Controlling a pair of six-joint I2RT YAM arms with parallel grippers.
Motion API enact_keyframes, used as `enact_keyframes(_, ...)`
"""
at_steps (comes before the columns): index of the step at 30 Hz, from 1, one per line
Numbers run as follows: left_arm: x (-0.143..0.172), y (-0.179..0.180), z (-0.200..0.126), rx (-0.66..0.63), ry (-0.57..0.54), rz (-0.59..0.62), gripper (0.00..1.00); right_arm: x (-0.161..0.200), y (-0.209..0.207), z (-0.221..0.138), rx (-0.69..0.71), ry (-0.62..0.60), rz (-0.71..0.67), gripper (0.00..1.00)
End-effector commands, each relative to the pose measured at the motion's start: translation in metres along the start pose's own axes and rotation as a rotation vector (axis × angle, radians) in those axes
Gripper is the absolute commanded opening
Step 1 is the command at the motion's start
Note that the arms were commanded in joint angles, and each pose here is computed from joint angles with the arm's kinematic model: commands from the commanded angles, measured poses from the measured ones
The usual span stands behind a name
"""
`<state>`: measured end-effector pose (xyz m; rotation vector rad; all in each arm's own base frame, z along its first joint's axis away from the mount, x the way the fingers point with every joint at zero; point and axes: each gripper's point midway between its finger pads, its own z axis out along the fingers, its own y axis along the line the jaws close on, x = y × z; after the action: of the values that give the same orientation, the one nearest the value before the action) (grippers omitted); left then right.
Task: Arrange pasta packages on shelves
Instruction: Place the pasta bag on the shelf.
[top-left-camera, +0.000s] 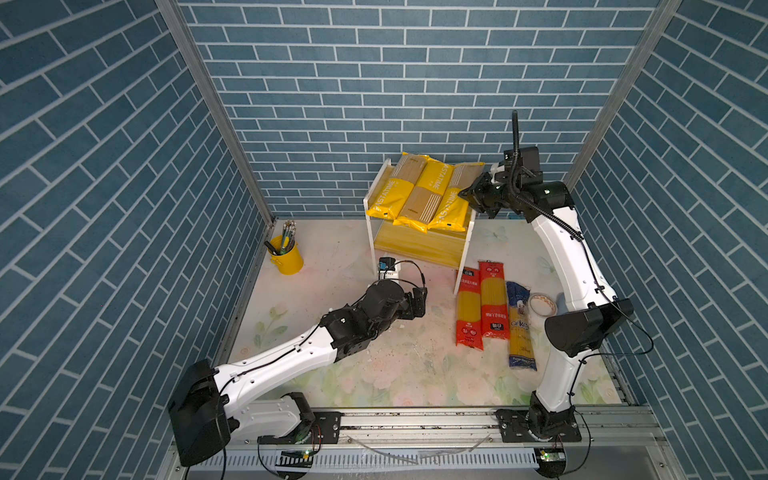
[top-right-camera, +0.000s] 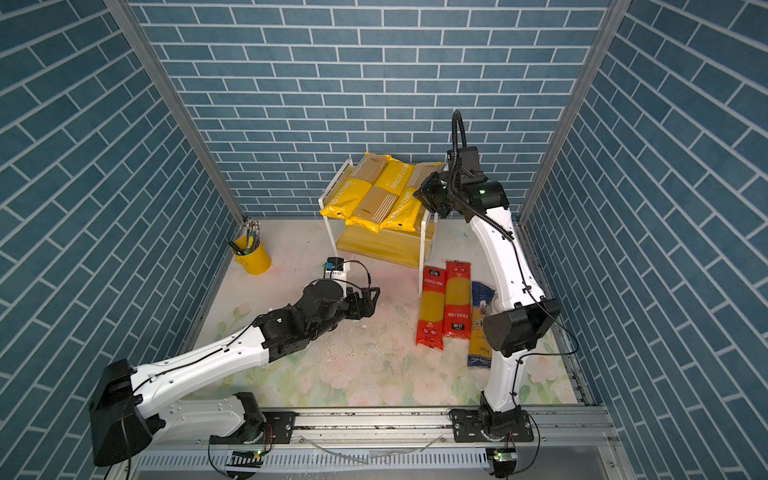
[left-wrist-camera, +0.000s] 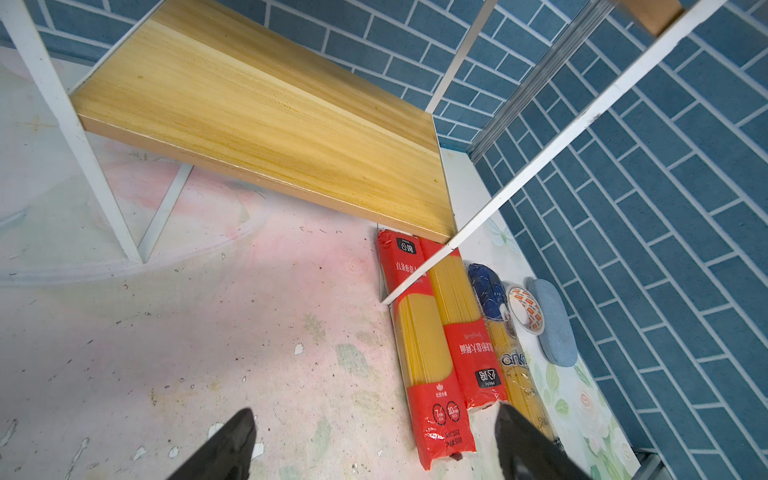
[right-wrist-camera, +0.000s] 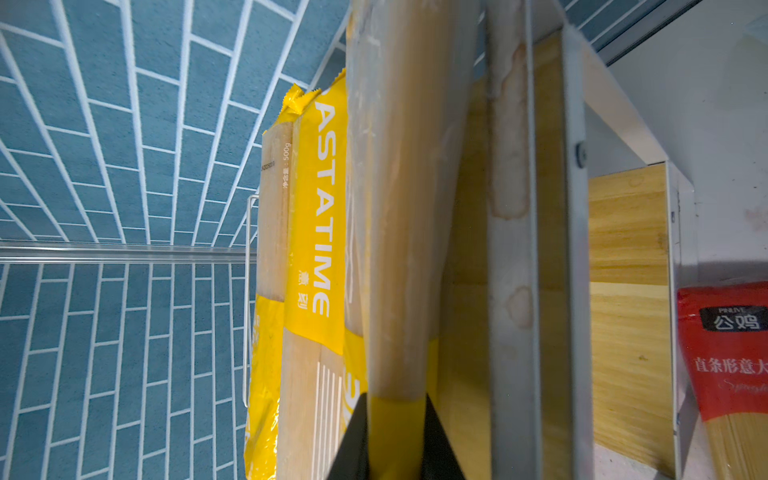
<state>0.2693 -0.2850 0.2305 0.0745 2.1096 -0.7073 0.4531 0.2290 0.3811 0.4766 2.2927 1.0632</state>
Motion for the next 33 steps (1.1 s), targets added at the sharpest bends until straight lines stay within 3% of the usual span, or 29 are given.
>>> enact_keyframes(1,0.0,0.004,0.0,-0.009,-0.012,-0.001,0.9,-0.003,0.012,0.0,-0.024,-0.025,-0.045,0.04)
enact_keyframes(4,-0.002,0.001,0.0,-0.005,-0.011,0.002,0.9,-0.002,0.014,-0.012,-0.022,-0.038,-0.069,0.16)
enact_keyframes(8,-0.005,-0.003,0.001,-0.008,-0.005,0.018,0.9,0.002,0.019,-0.027,-0.031,-0.037,-0.11,0.24)
enact_keyframes(18,-0.002,-0.002,0.001,-0.021,0.0,0.021,0.9,0.014,0.03,-0.05,-0.061,0.012,-0.171,0.31)
enact_keyframes(33,-0.003,-0.006,0.007,-0.017,0.007,0.032,0.9,0.018,0.036,-0.072,-0.071,0.008,-0.235,0.32)
